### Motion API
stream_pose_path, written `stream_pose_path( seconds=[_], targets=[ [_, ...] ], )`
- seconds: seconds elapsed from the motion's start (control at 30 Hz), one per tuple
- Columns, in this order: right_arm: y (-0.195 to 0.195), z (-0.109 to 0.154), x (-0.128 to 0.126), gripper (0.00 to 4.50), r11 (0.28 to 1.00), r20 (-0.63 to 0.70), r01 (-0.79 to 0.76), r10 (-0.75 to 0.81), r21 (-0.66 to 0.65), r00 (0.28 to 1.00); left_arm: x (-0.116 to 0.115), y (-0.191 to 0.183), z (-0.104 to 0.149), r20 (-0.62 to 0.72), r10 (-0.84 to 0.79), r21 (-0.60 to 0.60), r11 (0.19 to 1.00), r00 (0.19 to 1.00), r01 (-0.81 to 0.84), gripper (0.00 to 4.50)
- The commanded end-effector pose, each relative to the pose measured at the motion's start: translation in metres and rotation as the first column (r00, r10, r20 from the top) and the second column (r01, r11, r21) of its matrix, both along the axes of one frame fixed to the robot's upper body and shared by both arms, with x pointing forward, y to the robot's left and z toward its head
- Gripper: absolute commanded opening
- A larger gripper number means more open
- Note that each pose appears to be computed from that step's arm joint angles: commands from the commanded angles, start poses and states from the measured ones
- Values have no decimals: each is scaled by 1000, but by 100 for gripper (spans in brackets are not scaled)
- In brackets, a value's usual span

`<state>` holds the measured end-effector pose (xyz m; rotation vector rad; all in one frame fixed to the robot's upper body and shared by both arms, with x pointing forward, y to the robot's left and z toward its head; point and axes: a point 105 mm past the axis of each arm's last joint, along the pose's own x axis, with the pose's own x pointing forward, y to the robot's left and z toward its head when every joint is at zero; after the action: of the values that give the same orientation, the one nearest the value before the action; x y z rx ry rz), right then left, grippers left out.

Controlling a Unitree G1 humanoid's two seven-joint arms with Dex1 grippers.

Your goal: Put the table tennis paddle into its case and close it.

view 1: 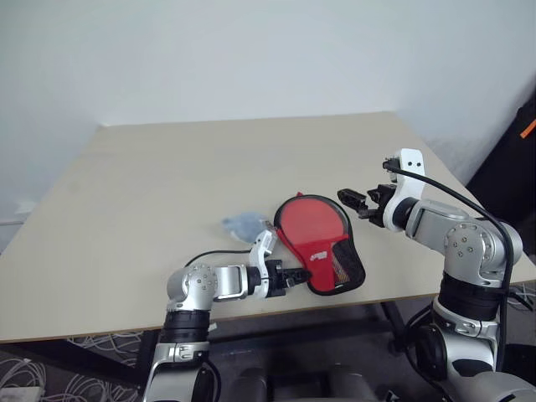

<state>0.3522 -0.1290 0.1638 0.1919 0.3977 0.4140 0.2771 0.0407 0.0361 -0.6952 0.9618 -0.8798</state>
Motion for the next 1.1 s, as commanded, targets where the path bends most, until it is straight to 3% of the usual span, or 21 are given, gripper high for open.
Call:
stream_pose_path(
  seconds=[0.03,0.23,0.5,1.0,1.1],
  targets=[
    [7,21,1,450,1000,76,-19,17,16,997,-11,-10,-4,-40,-66,-9,998,997,66,54],
    [10,19,0,450,1000,72,-24,23,18,997,-31,-15,14,-55,-190,-57,981,980,186,54],
    [13,16,-2,450,999,62,-30,29,25,998,-60,-6,20,-41,-301,-66,952,953,298,54],
    [20,13,-3,450,998,48,-56,54,30,997,-79,21,10,-97,-270,-24,963,958,269,54],
    [21,13,-2,450,998,49,-64,62,25,997,-74,23,13,-69,-253,-7,967,965,253,2]
  ],
)
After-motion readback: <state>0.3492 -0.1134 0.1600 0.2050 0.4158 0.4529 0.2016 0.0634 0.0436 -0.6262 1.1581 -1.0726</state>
